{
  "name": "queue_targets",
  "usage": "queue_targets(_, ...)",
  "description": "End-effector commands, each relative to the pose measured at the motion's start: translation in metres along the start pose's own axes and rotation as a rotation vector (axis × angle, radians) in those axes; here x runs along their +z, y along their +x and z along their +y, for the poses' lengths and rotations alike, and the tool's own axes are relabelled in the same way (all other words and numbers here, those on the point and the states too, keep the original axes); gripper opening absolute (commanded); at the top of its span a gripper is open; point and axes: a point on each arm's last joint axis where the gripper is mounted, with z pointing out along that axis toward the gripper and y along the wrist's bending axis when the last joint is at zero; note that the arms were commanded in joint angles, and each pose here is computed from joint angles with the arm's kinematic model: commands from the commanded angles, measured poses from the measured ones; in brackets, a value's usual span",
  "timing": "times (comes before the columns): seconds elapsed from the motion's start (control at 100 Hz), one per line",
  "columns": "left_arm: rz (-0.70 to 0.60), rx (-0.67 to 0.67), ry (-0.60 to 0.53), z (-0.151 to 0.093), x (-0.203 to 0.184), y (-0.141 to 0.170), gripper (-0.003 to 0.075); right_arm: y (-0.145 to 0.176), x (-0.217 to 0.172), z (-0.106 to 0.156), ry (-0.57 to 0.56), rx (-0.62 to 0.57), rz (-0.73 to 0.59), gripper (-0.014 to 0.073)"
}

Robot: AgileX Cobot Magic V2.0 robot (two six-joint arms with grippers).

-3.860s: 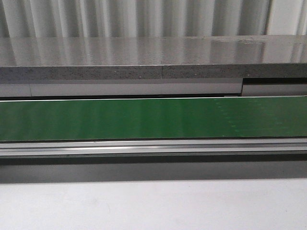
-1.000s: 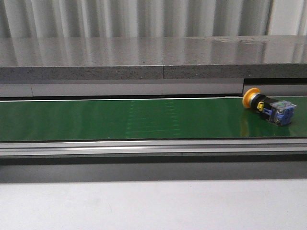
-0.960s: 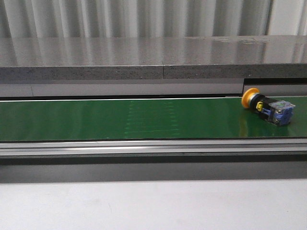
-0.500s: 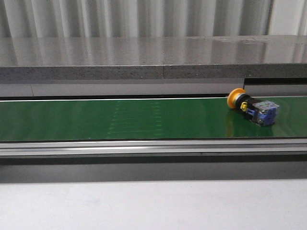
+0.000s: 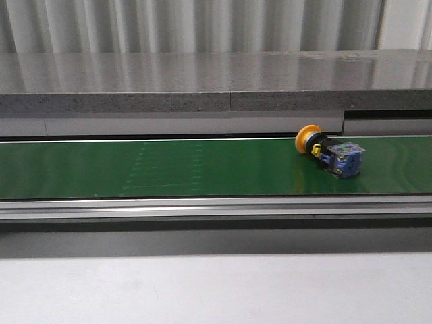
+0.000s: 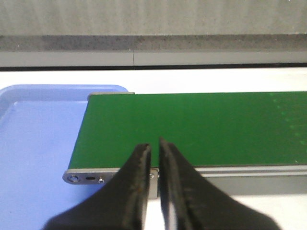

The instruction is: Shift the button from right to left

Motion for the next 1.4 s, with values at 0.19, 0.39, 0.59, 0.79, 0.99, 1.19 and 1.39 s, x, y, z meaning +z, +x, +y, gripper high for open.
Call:
queue_targets(0.19,-0.011,-0.021,0.003,0.000,0.012,-0.018,0.0596,-0.013,-0.003,0.000,0.001,-0.005,-0.085,-0.0066)
queue_targets(0.39,-0.017,-0.048,0.017,-0.001,0.016,-0.021,0.0564,-0.013,-0.003,0.000,0.001,-0.005,-0.085,-0.0066)
queue_targets(0.59,0.152,-0.030,0.026,-0.002,0.025,-0.041,0.0564,-0.013,-0.003,0.000,0.001,-0.005,-0.085,-0.0066)
queue_targets(0.79,0.238,-0.024,0.046,-0.003,0.040,-0.069,0.0564,-0.013,-0.003,0.000,0.001,-0.005,-0.085,-0.0066)
queue_targets(0.99,0.275,0.006,0.123,-0.016,0.059,-0.094,0.0564,-0.013,-0.003,0.000,0.001,-0.005,-0.085,-0.0066)
queue_targets(1.19,0.334,0.003,0.207,-0.039,0.088,-0.110,0.0565,-0.013,-0.003,0.000,0.001,-0.005,-0.085,-0.0066)
queue_targets(1.39,0.403,-0.035,0.280,-0.072,0.118,-0.122,0.0564,-0.013,-0.003,0.000,0.001,-0.005,-0.085,-0.0066)
